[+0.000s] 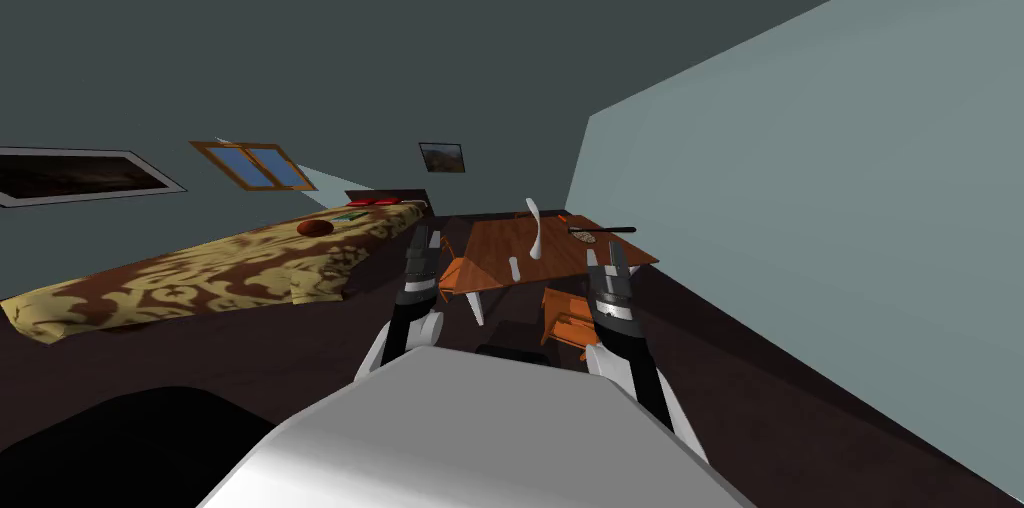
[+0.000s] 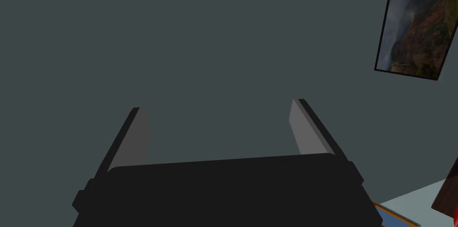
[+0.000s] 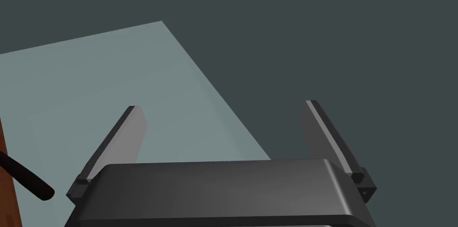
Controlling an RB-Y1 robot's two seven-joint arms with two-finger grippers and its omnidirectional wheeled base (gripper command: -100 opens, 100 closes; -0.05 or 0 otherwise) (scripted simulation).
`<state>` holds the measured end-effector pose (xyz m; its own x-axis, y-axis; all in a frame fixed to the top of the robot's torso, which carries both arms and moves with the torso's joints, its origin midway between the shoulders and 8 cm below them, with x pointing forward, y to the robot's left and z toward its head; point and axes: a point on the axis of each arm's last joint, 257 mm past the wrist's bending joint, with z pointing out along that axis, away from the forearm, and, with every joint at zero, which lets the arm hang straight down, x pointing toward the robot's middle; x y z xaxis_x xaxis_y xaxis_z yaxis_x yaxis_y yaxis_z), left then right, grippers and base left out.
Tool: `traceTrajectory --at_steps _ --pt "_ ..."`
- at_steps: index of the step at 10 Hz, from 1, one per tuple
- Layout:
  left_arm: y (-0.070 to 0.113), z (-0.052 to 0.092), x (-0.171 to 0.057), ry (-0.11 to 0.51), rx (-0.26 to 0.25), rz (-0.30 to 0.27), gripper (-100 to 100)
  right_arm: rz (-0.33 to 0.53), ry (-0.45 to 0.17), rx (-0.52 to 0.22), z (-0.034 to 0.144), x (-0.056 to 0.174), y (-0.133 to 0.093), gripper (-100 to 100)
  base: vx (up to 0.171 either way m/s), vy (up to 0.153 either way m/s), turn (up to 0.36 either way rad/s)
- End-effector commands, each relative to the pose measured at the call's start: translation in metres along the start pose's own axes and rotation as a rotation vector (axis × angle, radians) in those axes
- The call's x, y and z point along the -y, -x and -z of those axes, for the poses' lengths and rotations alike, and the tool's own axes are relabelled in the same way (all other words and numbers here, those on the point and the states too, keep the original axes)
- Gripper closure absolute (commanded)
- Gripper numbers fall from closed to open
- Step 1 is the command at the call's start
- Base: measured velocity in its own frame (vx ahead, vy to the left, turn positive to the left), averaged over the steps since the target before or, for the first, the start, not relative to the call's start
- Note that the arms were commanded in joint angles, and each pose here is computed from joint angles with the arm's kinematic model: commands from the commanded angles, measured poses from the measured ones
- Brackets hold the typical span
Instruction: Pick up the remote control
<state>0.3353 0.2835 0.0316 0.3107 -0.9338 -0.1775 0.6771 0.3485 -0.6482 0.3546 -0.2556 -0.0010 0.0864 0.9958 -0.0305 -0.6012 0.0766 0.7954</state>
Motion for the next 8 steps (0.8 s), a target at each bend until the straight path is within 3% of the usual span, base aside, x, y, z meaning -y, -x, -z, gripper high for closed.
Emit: traceTrajectory --at_steps 1,5,8 --pt "0.0 0.0 0.0 0.0 0.0 0.0 0 0.002 -0.031 -0.034 0.006 0.009 -0.005 -100 -0.012 0.01 0.194" --pt "0.0 0.0 0.0 0.0 0.0 0.0 0 -0.006 -0.14 -0.117 0.03 0.042 -0.017 -100 -0.012 0.019 0.244" --pt "0.0 0.0 0.0 0.0 0.0 0.0 0 -0.025 -0.268 -0.177 0.063 0.077 -0.024 -100 0.007 0.018 0.37"
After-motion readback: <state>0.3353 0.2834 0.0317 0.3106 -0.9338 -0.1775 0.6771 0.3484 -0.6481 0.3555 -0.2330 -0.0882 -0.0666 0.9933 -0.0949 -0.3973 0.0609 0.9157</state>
